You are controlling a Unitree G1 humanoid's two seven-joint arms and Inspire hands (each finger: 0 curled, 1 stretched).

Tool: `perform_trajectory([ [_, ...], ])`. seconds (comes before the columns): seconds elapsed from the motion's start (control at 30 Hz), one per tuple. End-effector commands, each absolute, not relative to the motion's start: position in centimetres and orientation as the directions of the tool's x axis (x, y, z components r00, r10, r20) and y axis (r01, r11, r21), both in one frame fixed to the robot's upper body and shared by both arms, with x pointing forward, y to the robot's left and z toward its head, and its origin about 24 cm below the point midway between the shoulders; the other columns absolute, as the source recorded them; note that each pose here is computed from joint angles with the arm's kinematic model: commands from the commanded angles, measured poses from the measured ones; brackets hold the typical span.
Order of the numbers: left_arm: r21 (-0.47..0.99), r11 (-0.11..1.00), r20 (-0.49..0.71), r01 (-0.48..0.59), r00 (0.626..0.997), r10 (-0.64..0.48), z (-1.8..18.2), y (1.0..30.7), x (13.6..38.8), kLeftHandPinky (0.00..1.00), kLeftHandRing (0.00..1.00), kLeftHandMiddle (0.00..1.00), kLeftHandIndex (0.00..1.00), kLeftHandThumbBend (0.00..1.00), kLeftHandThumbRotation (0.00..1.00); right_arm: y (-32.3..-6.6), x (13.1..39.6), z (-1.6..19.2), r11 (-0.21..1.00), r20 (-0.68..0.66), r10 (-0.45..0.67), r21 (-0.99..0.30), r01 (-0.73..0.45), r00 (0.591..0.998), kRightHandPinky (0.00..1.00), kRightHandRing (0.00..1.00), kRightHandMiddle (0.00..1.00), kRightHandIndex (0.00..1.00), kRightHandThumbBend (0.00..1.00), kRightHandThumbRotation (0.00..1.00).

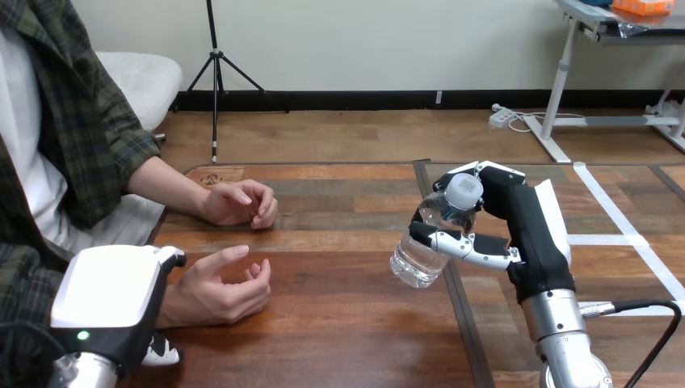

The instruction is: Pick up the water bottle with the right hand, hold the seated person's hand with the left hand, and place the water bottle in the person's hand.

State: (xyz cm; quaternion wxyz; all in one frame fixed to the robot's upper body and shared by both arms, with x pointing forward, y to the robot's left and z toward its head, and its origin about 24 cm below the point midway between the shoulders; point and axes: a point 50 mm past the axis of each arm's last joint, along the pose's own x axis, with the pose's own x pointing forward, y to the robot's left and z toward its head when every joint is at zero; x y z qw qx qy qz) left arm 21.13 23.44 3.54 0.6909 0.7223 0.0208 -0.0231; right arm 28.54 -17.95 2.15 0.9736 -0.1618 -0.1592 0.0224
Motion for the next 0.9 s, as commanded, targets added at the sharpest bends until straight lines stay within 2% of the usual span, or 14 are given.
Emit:
perform_trajectory([
  [0.0, 0.996, -0.085, -0.039, 0.037, 0.999, -0.023, 4.4, 23.5, 22.8, 0.73, 0.76, 0.78, 0.75, 0.95, 0.03, -17.5, 30.1, 5.0, 0.956, 0.421, 0.100, -0.292, 0.030, 0.902, 0.39, 0.42, 0.47, 0.49, 0.73, 0.00],
  [0.87, 0.986, -0.116, -0.121, 0.124, 0.992, 0.034, 3.3, 23.6, 24.2, 0.76, 0.79, 0.80, 0.78, 0.88, 0.04, -17.7, 30.3, 5.2, 0.955, 0.416, 0.094, -0.293, 0.036, 0.905, 0.38, 0.42, 0.48, 0.49, 0.74, 0.00],
])
